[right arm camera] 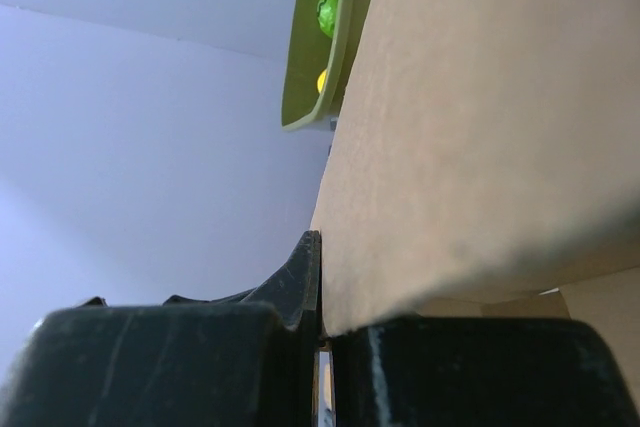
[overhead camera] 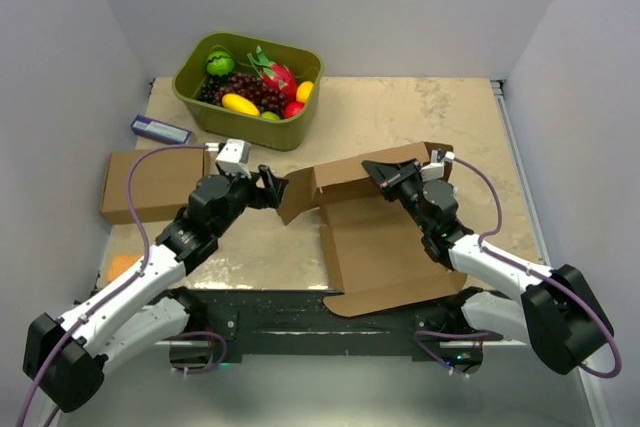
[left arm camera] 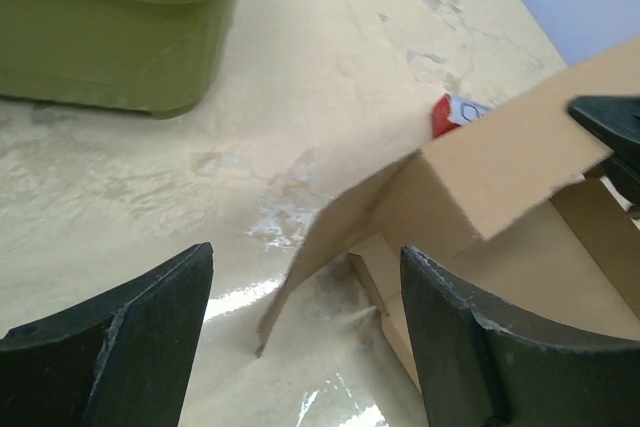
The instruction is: Fold the paper box
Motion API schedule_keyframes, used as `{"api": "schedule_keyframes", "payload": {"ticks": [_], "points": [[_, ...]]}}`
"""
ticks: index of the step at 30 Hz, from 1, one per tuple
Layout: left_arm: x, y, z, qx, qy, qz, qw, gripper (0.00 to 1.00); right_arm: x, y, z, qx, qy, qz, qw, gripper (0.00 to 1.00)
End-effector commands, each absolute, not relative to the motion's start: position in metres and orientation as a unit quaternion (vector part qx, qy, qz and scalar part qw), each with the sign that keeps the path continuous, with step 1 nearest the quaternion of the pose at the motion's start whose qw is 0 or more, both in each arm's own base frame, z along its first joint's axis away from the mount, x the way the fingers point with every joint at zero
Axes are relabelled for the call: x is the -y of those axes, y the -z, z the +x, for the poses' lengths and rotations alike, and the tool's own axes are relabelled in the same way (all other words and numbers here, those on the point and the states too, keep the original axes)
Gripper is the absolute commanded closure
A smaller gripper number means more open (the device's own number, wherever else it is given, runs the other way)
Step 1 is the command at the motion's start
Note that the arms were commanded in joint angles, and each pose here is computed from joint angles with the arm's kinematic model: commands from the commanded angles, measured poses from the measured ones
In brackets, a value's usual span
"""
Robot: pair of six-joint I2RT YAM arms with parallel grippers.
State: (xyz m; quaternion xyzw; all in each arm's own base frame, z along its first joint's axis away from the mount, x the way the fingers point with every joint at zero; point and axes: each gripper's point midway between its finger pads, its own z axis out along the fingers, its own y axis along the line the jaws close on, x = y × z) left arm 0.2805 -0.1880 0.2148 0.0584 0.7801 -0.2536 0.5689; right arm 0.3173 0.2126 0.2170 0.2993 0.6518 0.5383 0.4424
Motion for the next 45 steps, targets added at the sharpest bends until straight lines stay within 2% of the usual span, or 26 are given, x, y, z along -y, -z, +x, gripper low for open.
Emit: {"api": "schedule_keyframes", "payload": {"ticks": [1, 4, 8, 11, 20, 23, 24, 26, 27, 30, 39, 45], "points": [[0.150, -0.218, 0.298, -0.761, 0.216, -0.040, 0.611, 0.21, -0.209, -0.221, 0.317, -0.653, -0.520, 0.263, 0.483, 1.00], [0.146, -0.208, 0.303, -0.763, 0.229, -0.053, 0.602, 0.21, -0.209, -0.220, 0.316, -0.654, -0.520, 0.261, 0.483, 1.00], [0.181, -0.207, 0.286, -0.740, 0.315, 0.029, 0.594, 0.18, -0.208, -0.215, 0.316, -0.657, -0.516, 0.266, 0.481, 1.00], [0.184, -0.193, 0.280, -0.744, 0.322, 0.041, 0.584, 0.12, -0.208, -0.215, 0.316, -0.656, -0.518, 0.266, 0.481, 1.00], [0.190, -0.166, 0.276, -0.742, 0.326, 0.074, 0.581, 0.11, -0.213, -0.212, 0.320, -0.659, -0.519, 0.261, 0.478, 1.00], [0.199, -0.169, 0.281, -0.732, 0.334, 0.093, 0.586, 0.24, -0.213, -0.212, 0.321, -0.659, -0.518, 0.261, 0.479, 1.00], [0.202, -0.164, 0.283, -0.736, 0.335, 0.096, 0.581, 0.36, -0.212, -0.213, 0.322, -0.657, -0.519, 0.262, 0.480, 1.00], [0.206, -0.166, 0.287, -0.731, 0.340, 0.099, 0.583, 0.53, -0.212, -0.218, 0.321, -0.650, -0.524, 0.263, 0.484, 1.00], [0.207, -0.163, 0.288, -0.735, 0.340, 0.098, 0.579, 0.72, -0.211, -0.218, 0.321, -0.647, -0.524, 0.269, 0.484, 1.00], [0.201, -0.170, 0.297, -0.736, 0.326, 0.074, 0.589, 1.00, -0.216, -0.223, 0.319, -0.639, -0.532, 0.276, 0.482, 1.00], [0.178, -0.199, 0.317, -0.765, 0.242, 0.050, 0.594, 1.00, -0.254, -0.213, 0.322, -0.631, -0.552, 0.303, 0.453, 1.00], [0.161, -0.213, 0.320, -0.780, 0.206, 0.010, 0.590, 1.00, -0.271, -0.208, 0.327, -0.623, -0.552, 0.308, 0.461, 1.00]]}}
